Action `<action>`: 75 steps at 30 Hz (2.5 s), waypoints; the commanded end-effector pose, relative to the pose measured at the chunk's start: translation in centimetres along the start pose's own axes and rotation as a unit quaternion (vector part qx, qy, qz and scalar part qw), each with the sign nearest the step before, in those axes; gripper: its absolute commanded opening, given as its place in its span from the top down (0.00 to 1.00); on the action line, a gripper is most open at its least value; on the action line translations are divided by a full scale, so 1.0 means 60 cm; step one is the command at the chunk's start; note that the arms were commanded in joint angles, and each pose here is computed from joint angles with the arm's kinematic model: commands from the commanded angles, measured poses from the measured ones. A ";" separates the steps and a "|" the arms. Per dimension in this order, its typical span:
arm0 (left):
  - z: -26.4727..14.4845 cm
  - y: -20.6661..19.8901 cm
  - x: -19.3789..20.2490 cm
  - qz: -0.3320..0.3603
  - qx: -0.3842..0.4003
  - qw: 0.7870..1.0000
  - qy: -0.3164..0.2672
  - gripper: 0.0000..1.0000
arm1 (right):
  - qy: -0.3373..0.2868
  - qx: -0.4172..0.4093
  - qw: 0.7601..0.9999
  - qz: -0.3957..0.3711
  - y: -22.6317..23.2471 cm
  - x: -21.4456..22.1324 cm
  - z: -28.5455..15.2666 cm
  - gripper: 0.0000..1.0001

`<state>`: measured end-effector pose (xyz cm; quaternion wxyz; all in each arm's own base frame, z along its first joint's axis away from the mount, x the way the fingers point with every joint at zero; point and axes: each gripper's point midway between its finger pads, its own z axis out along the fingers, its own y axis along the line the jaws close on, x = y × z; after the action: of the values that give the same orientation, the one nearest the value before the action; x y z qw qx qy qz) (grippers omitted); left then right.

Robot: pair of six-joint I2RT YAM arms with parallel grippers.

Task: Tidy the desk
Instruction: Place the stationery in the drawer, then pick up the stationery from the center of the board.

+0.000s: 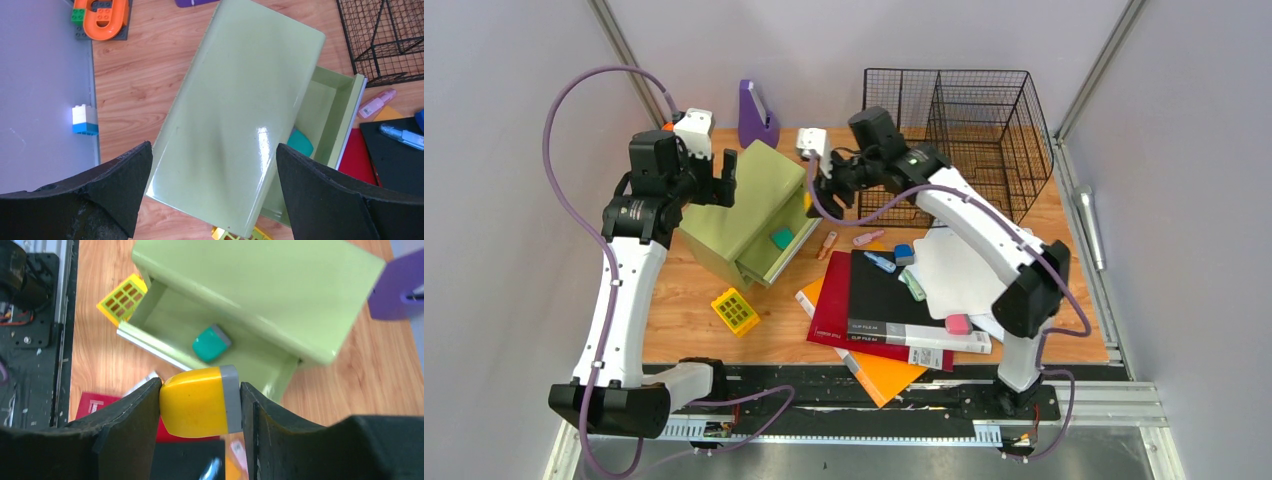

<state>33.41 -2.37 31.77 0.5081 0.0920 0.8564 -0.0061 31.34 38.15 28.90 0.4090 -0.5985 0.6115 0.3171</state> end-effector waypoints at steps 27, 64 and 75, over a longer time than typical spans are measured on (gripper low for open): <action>-0.010 0.000 -0.025 0.012 0.004 0.999 -0.033 0.00 | 0.091 0.105 0.990 0.029 -0.011 0.094 -0.076 0.00; 0.006 -0.057 0.004 0.021 0.103 0.994 -0.018 0.00 | 0.327 -0.014 0.906 0.270 0.234 0.575 -0.237 0.22; 0.008 -0.055 0.003 0.021 0.098 0.995 -0.019 0.00 | 0.305 -0.016 0.910 0.282 0.220 0.523 -0.244 0.86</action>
<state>33.07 -5.80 29.84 0.4893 0.1578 0.8532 -0.0877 16.65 9.88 4.07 0.0543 -0.4733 0.8552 0.2043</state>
